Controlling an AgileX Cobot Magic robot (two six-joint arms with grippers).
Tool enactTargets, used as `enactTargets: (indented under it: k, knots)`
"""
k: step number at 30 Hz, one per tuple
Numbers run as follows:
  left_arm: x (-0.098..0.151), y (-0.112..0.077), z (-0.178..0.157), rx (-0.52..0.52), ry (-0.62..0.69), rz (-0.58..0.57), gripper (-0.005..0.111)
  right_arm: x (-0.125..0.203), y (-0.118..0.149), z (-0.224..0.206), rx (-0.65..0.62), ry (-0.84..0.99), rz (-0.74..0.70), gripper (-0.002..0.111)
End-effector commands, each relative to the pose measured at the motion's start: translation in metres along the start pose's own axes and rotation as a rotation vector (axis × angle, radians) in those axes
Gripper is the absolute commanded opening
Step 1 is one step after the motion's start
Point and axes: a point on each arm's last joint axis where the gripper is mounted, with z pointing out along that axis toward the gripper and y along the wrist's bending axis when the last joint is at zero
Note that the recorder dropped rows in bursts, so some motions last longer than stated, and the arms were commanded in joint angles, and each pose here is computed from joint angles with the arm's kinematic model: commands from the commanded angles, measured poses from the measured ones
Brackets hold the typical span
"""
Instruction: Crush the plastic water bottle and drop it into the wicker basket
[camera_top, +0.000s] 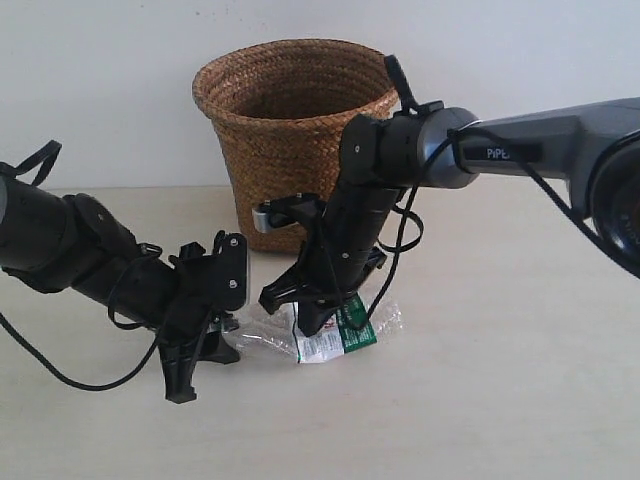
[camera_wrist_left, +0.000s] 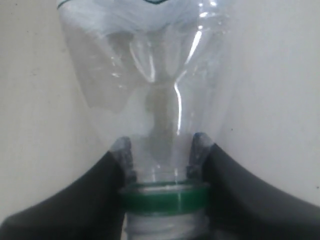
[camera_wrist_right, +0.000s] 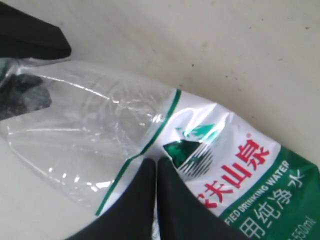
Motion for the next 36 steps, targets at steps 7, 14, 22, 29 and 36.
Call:
enactTargets:
  k: [7,14,22,29,36]
  knots:
    - [-0.002,-0.005,0.002,0.025,-0.005,0.005,0.004,0.024,-0.022,-0.044,0.049,-0.14,0.061,0.0]
    - [-0.002,-0.005,0.002,0.025,-0.005,0.005,0.004,0.074,-0.07,-0.075,0.162,-0.289,0.236,0.0]
    - [-0.002,-0.005,0.002,0.025,-0.005,0.005,0.004,0.153,-0.117,-0.095,0.397,-0.48,0.493,0.0]
    - [-0.002,-0.005,0.002,0.025,-0.005,0.005,0.004,0.214,-0.112,-0.114,0.717,-0.785,0.65,0.0]
    - [-0.002,-0.005,0.002,0.025,-0.005,0.005,0.004,0.263,-0.064,-0.122,0.722,-1.28,0.503,0.0]
